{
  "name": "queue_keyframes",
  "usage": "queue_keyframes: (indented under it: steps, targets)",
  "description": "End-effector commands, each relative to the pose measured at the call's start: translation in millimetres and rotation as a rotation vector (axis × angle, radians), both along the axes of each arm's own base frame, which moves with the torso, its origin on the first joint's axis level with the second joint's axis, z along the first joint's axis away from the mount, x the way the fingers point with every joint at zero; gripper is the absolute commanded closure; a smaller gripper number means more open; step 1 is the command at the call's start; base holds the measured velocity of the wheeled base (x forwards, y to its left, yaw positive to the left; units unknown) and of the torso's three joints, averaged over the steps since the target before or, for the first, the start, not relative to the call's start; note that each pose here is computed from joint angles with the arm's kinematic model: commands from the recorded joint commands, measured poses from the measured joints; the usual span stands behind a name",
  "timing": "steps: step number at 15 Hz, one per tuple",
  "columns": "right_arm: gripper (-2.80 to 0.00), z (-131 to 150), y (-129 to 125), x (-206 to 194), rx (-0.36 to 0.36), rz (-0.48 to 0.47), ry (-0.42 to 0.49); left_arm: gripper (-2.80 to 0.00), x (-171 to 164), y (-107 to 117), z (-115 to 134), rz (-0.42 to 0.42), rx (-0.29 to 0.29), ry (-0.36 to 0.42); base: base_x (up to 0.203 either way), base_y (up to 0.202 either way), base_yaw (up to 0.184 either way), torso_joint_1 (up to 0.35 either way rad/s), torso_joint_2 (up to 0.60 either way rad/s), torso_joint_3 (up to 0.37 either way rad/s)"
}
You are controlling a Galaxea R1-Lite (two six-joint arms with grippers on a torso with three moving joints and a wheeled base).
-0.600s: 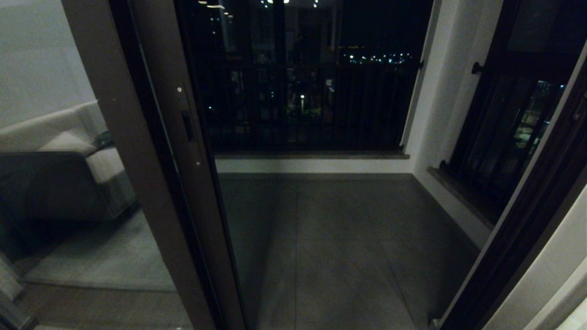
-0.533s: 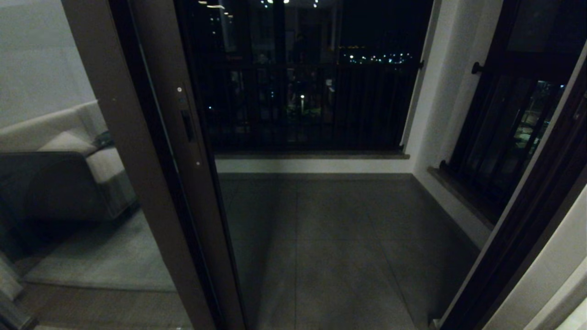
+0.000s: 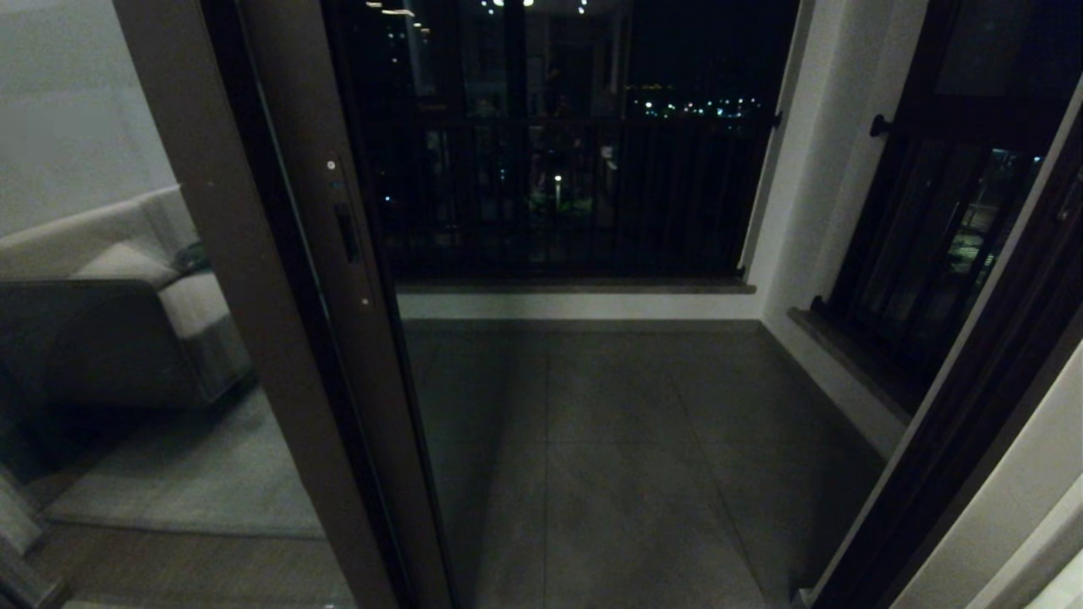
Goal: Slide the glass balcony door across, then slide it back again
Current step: Close the slid door
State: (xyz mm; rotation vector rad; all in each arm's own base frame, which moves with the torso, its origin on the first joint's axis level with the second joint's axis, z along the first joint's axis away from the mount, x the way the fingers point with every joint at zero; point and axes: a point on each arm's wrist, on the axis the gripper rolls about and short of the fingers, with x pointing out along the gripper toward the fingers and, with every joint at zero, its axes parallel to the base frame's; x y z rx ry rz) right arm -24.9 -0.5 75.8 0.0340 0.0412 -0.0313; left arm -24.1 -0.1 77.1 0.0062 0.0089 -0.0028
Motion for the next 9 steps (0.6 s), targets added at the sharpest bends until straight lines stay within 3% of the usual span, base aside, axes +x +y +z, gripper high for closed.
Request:
queue_keyframes:
  steps: [1, 6, 9]
  targets:
    - [0.00, -0.1, 0.0, 0.1, -0.001, 0.000, 0.002, 0.00, 0.0, 0.0, -0.3, 0.001, 0.003, 0.002, 0.000, 0.000, 0.000, 0.000, 0.00, 0.000]
    - [0.00, -0.4, 0.0, 0.2, -0.001, 0.000, 0.003, 0.00, -0.6, 0.1, 0.9, 0.005, -0.005, 0.006, 0.000, 0.000, 0.000, 0.000, 0.00, 0.000]
    - [0.00, 0.0, 0.0, 0.1, -0.001, 0.000, 0.001, 0.00, -5.3, -0.1, 51.4, -0.003, -0.004, -0.061, 0.000, 0.000, 0.000, 0.000, 0.00, 0.000]
